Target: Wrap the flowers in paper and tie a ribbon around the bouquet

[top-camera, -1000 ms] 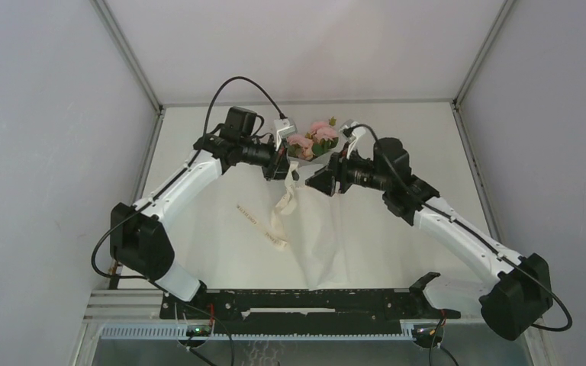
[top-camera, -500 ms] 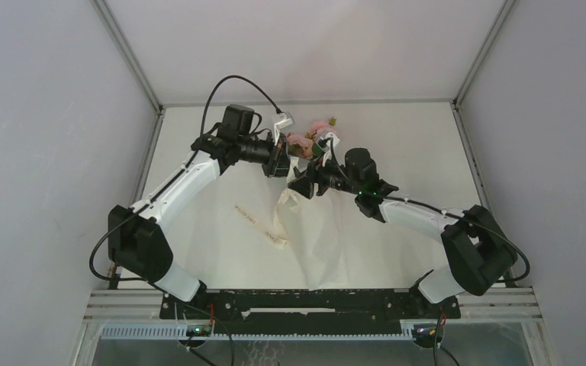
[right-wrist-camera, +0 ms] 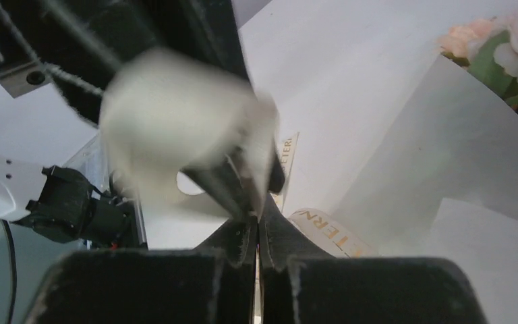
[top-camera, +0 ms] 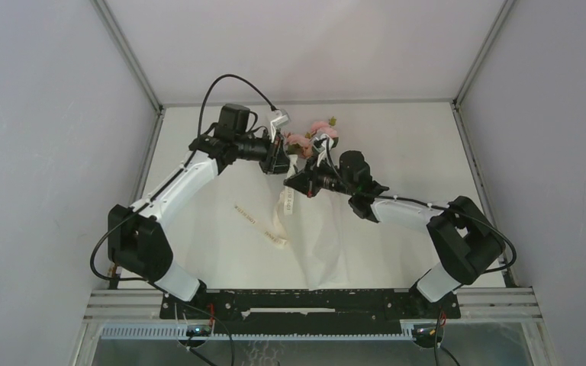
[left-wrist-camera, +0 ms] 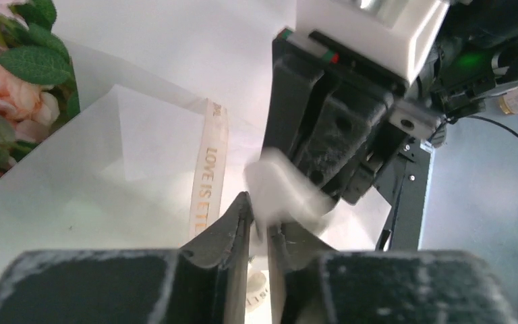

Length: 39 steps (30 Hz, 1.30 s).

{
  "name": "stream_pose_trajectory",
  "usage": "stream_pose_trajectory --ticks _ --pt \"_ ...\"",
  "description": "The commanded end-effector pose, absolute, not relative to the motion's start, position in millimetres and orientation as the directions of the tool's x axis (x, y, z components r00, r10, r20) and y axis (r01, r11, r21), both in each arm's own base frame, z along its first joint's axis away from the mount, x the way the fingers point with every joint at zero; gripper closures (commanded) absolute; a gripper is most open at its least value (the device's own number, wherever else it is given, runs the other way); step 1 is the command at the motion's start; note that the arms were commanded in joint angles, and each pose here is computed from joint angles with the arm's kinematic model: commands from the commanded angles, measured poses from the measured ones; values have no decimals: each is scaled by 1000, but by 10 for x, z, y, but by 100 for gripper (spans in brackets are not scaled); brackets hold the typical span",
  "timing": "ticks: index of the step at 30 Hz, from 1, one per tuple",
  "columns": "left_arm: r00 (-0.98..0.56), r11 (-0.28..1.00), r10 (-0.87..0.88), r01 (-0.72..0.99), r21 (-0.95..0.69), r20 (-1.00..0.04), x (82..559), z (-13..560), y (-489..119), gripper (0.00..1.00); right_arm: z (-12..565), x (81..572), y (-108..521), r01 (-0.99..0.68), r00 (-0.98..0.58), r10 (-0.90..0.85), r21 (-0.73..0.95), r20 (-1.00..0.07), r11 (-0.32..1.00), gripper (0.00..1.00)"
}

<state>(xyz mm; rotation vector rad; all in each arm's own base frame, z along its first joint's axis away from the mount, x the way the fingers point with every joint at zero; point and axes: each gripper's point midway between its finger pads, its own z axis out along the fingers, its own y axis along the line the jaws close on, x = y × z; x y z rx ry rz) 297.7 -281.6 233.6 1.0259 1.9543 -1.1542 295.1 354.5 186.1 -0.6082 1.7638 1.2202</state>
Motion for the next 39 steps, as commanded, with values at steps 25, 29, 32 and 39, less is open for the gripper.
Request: stream_pose_trajectory --ticks 25,29,32,39 --pt "58 -57 925 998 12 -376 2057 351 -2286 16 1726 3227 3279 -642 -627 152 617 -764 455 100" --pt "88 -94 939 996 -2 -331 1951 217 -2316 20 1735 3240 3262 -637 -631 159 624 -760 453 100" --pt "75 -77 949 997 6 -306 1985 175 -2316 25 1742 3252 3247 -635 -632 163 626 -758 452 100" --pt "56 -63 957 998 -15 -284 1895 184 -2185 89 1806 3273 3170 -624 -631 176 629 -756 464 100"
